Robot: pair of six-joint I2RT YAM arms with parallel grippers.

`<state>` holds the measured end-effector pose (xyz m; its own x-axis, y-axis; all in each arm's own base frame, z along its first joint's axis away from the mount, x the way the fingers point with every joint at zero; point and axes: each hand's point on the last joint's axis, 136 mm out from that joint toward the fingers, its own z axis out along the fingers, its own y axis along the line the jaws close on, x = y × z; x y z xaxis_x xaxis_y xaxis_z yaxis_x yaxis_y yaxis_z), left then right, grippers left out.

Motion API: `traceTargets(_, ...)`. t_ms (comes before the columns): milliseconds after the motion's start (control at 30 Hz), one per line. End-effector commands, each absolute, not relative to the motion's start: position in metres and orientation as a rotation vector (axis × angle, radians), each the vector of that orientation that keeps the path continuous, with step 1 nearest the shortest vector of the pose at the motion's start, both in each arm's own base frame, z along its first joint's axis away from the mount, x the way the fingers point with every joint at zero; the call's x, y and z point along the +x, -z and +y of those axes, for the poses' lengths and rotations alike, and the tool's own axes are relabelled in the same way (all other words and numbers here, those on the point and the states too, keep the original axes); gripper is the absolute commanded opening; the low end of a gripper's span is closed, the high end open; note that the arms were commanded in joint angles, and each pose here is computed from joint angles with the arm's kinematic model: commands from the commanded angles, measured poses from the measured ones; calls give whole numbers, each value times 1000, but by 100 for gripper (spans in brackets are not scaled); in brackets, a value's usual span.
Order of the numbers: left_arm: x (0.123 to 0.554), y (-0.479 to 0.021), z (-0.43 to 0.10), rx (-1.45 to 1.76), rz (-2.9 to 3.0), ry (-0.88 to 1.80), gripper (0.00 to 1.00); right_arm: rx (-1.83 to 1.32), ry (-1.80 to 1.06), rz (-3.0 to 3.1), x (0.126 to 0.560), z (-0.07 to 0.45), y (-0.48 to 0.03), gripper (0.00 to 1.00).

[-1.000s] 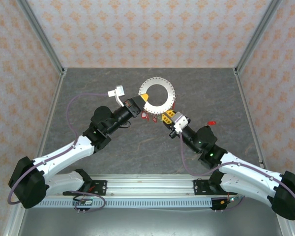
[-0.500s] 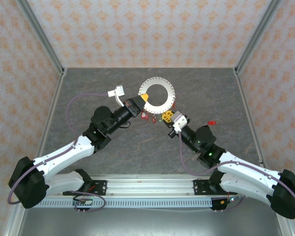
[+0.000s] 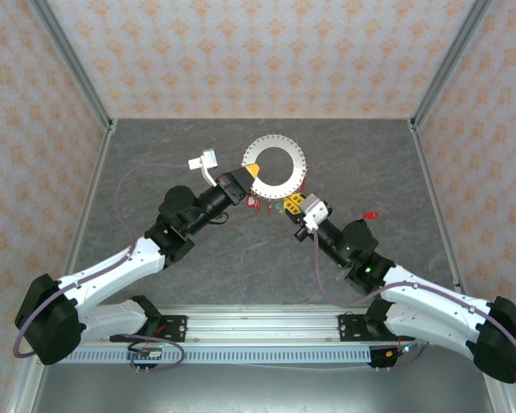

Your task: Put the keys on the keyring

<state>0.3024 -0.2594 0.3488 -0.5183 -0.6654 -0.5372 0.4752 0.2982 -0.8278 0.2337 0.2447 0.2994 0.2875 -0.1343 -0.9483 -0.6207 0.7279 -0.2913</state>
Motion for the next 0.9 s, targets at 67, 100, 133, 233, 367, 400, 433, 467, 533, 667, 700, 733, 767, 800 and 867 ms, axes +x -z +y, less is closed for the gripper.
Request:
traceTargets(67, 302, -367, -253, -185, 1499, 1441, 0, -659, -418, 1192, 228, 243, -328, 13)
traceTargets(100, 302, -367, -253, -185, 1499, 1442, 0, -660, -419, 1193, 228, 243, -327, 13)
traceTargets(133, 303, -367, -253, -187, 1500, 1442, 0, -659, -423, 1193, 228, 243, -327, 13)
traceTargets(233, 302, -367, -253, -186, 1498, 1444, 0, -654, -425, 1193, 228, 242, -326, 12)
traceTargets(367, 302, -368, -253, -187, 1495, 1446, 0, -658, -416, 1201, 228, 241, -323, 10)
traceTargets(400, 302, -368, -253, -186, 1496, 1446, 0, -664, -411, 1205, 228, 241, -322, 10)
traceTargets(433, 302, -368, -253, -186, 1496, 1444, 0, -669, -408, 1210, 228, 241, -320, 11)
traceTargets(467, 303, -369, -253, -187, 1493, 1445, 0, -674, -406, 1215, 228, 241, -318, 11)
traceTargets(533, 303, -368, -253, -187, 1496, 1445, 0, -678, -406, 1220, 228, 241, -315, 12)
traceTargets(667, 303, -369, -253, -188, 1496, 1446, 0, -678, -408, 1225, 227, 241, -313, 13)
traceTargets(700, 303, -369, -253, -187, 1494, 1447, 0, -680, -405, 1226, 227, 240, -312, 13)
traceTargets(733, 303, -369, -254, -189, 1494, 1448, 0, -682, -404, 1227, 227, 240, -312, 14)
traceTargets(767, 303, -369, -254, -187, 1494, 1449, 0, -685, -401, 1230, 227, 240, -311, 15)
traceTargets(800, 302, -370, -253, -187, 1492, 1449, 0, -686, -400, 1230, 227, 240, -311, 15)
traceTargets(867, 303, -369, -253, -189, 1495, 1447, 0, -688, -398, 1233, 227, 240, -309, 15)
